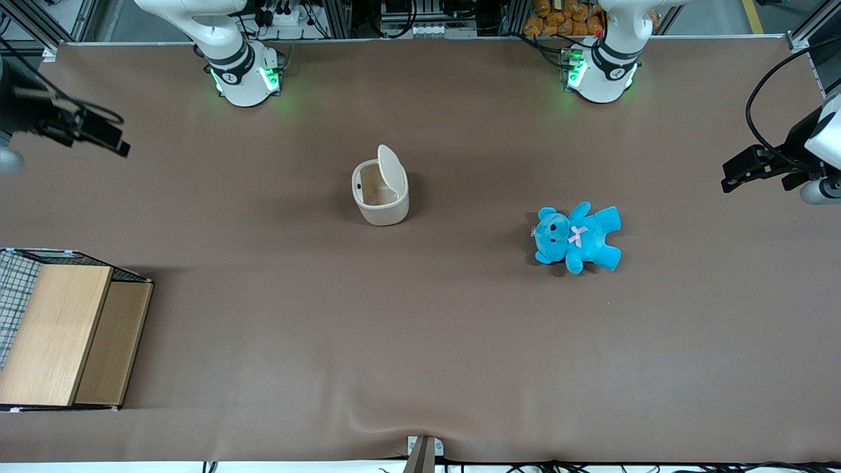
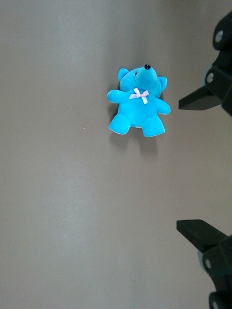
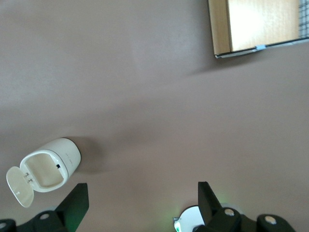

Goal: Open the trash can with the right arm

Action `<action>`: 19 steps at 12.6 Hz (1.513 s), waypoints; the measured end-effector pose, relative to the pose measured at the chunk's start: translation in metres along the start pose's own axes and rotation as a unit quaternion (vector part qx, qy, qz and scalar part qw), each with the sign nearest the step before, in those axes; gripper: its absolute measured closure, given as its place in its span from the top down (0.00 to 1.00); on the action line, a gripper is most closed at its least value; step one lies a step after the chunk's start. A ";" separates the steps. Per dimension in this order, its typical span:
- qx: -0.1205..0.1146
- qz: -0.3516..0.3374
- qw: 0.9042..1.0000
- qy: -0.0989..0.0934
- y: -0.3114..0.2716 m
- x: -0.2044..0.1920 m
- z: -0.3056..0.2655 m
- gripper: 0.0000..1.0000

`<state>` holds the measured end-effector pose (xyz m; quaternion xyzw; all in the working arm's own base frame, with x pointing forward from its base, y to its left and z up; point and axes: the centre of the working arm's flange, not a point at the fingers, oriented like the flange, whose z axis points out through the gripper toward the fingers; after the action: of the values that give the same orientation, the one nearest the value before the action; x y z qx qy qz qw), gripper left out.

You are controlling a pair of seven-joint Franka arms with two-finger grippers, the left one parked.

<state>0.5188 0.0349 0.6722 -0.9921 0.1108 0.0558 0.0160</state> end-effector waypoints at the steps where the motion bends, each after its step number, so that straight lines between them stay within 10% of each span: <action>1: -0.006 0.002 1.000 0.005 0.004 -0.008 -0.002 1.00; 19: -0.020 -0.078 0.996 0.033 0.020 0.018 0.019 1.00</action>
<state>0.5298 0.0119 0.6506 -0.9992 0.0323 0.0243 -0.0036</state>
